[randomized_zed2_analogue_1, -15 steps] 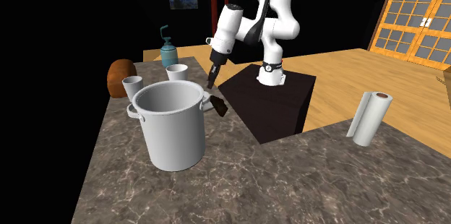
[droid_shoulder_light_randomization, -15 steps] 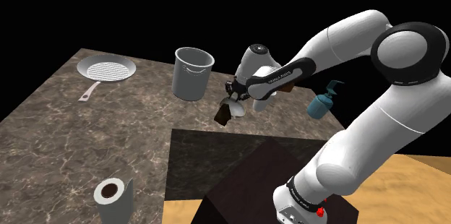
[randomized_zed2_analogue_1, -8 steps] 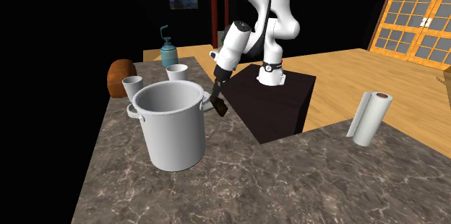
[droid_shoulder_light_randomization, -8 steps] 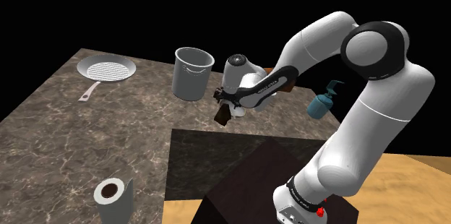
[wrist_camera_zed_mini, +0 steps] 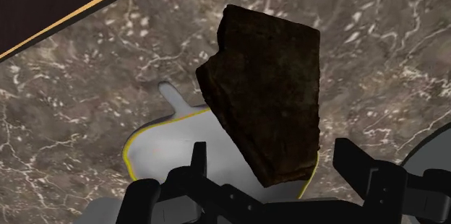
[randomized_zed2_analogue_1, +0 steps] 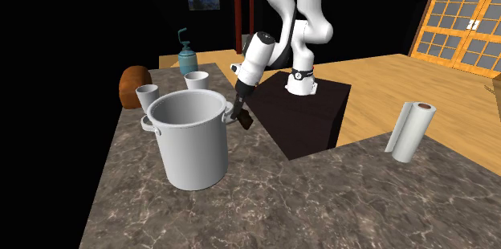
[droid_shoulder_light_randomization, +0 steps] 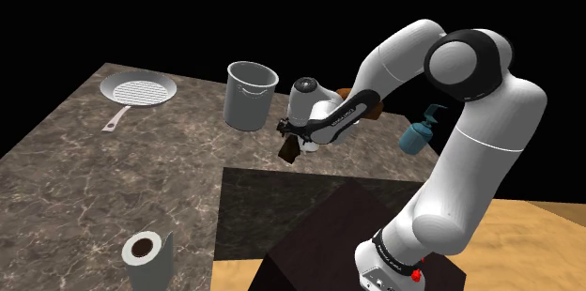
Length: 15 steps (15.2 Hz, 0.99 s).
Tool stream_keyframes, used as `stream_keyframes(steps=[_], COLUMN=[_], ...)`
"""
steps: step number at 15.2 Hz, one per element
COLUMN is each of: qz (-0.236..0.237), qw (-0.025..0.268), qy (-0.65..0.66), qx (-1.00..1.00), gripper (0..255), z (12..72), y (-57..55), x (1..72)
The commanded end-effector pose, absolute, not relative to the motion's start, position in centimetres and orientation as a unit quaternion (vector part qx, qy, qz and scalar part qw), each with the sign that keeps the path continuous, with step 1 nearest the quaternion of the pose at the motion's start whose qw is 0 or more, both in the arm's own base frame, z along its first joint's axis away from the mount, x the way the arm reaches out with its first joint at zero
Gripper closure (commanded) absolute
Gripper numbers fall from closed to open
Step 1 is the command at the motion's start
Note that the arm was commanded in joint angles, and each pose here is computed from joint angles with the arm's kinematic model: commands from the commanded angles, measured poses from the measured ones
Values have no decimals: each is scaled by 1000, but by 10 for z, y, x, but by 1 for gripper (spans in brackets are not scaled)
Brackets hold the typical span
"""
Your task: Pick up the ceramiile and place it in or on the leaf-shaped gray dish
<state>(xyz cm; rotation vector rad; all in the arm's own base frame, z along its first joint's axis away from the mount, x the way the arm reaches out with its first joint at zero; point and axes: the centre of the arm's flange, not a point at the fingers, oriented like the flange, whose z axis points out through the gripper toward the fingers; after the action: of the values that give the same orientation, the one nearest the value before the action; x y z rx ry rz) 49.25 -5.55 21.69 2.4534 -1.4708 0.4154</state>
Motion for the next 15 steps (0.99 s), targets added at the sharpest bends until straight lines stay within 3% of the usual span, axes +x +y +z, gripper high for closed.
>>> stream_keyframes(steps=[1,4,5,15], qz=[143,143,143,143], qw=[125,125,125,125], qy=[-505,-505,-505,-505], qx=[842,842,842,842], gripper=[0,0,255,255], z=[217,217,217,222], y=[-56,-56,-56,-56], x=[493,493,493,493])
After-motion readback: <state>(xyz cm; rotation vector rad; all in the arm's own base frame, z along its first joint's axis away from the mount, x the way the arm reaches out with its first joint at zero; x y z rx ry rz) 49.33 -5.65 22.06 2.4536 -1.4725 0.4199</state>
